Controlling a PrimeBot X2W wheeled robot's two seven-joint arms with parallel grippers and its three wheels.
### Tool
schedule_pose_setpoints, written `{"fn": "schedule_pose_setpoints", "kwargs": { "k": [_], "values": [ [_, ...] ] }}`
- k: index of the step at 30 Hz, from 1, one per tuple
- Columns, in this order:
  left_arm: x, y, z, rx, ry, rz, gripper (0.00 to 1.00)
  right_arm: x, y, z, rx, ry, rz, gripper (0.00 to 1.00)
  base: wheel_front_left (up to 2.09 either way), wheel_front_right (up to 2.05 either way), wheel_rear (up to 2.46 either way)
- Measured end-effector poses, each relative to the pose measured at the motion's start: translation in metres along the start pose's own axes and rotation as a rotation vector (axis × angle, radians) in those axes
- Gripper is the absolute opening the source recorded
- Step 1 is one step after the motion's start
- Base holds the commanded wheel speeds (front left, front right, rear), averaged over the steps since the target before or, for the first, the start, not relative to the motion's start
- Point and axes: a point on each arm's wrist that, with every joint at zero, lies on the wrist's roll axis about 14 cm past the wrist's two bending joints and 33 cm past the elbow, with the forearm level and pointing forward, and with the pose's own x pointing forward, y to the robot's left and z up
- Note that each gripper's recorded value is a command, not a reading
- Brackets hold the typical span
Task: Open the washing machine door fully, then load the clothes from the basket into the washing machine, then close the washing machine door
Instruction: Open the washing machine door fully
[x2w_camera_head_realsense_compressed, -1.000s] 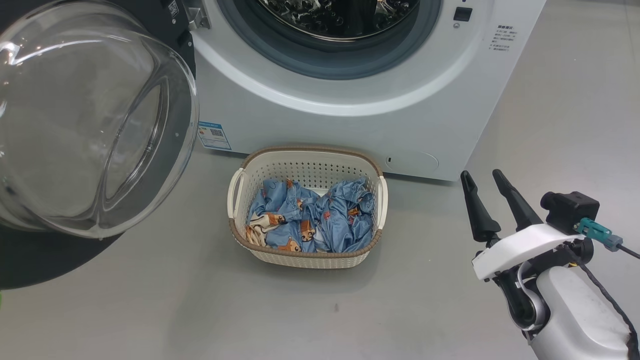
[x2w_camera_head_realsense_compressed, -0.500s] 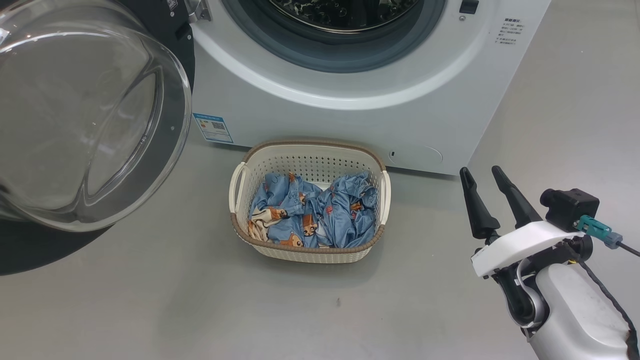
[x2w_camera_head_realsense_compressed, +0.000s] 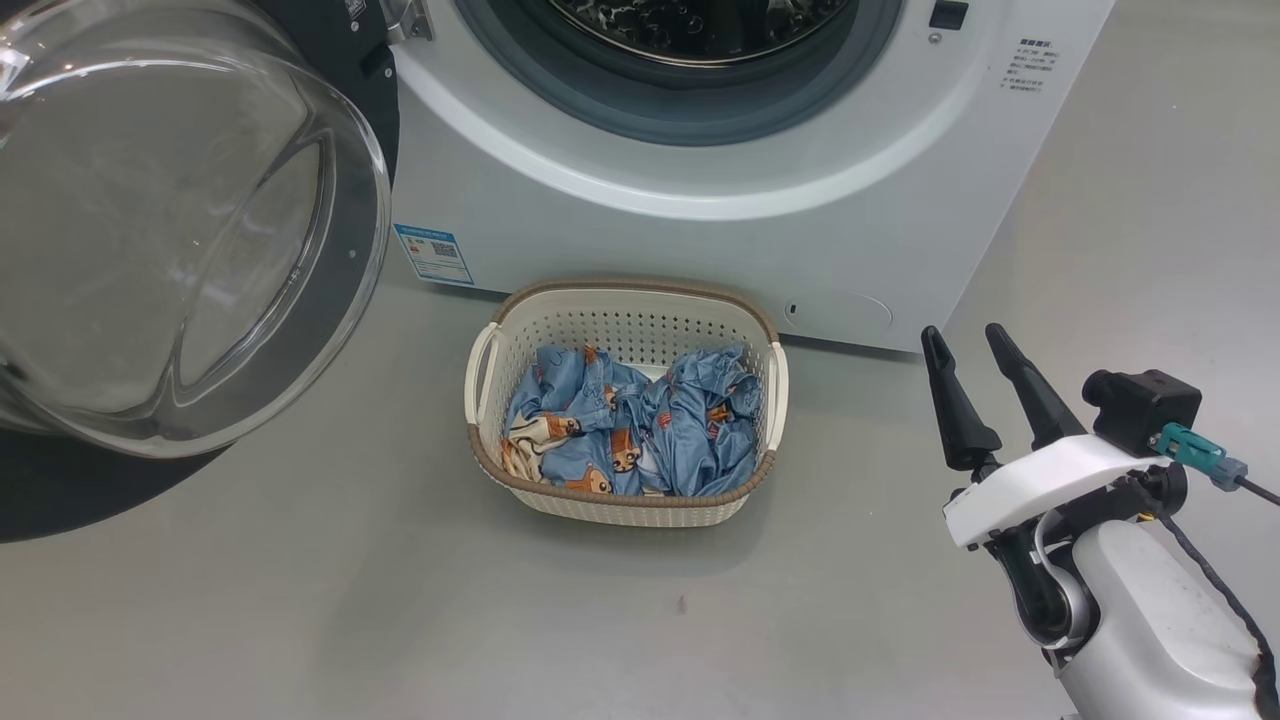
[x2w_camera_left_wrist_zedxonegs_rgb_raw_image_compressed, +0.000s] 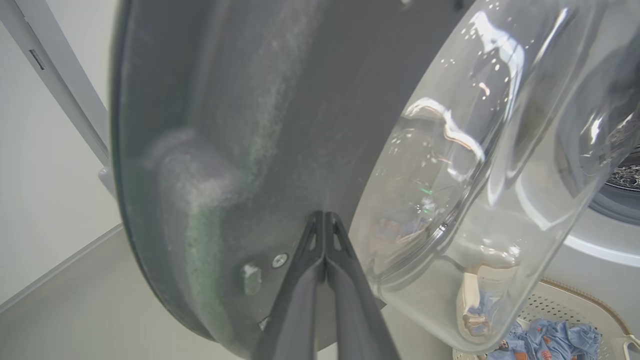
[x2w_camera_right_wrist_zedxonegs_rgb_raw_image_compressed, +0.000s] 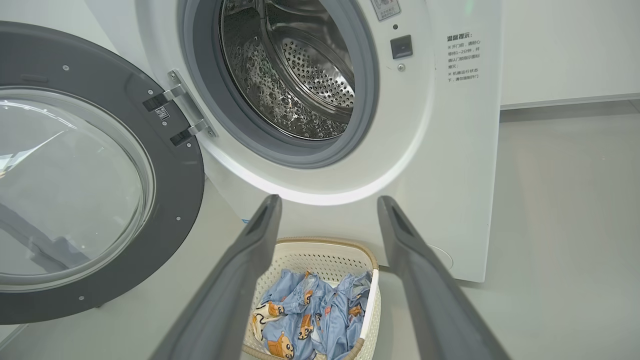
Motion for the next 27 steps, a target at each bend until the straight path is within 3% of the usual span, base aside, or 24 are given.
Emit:
{"fn": "schedule_pose_setpoints", "kwargs": {
  "k": [13, 27],
  "values": [
    [0.000, 0.001, 0.002, -0.005, -0.016, -0.008, 0.00, 0.000, 0.003, 0.000, -0.001, 0.000, 0.006, 1.00, 0.00, 0.00, 0.00],
    [-0.009, -0.025, 0.004, -0.050, -0.086, -0.085, 0.00, -0.001, 0.009, 0.010, -0.027, -0.015, 0.018, 1.00, 0.00, 0.00, 0.00]
  ]
}}
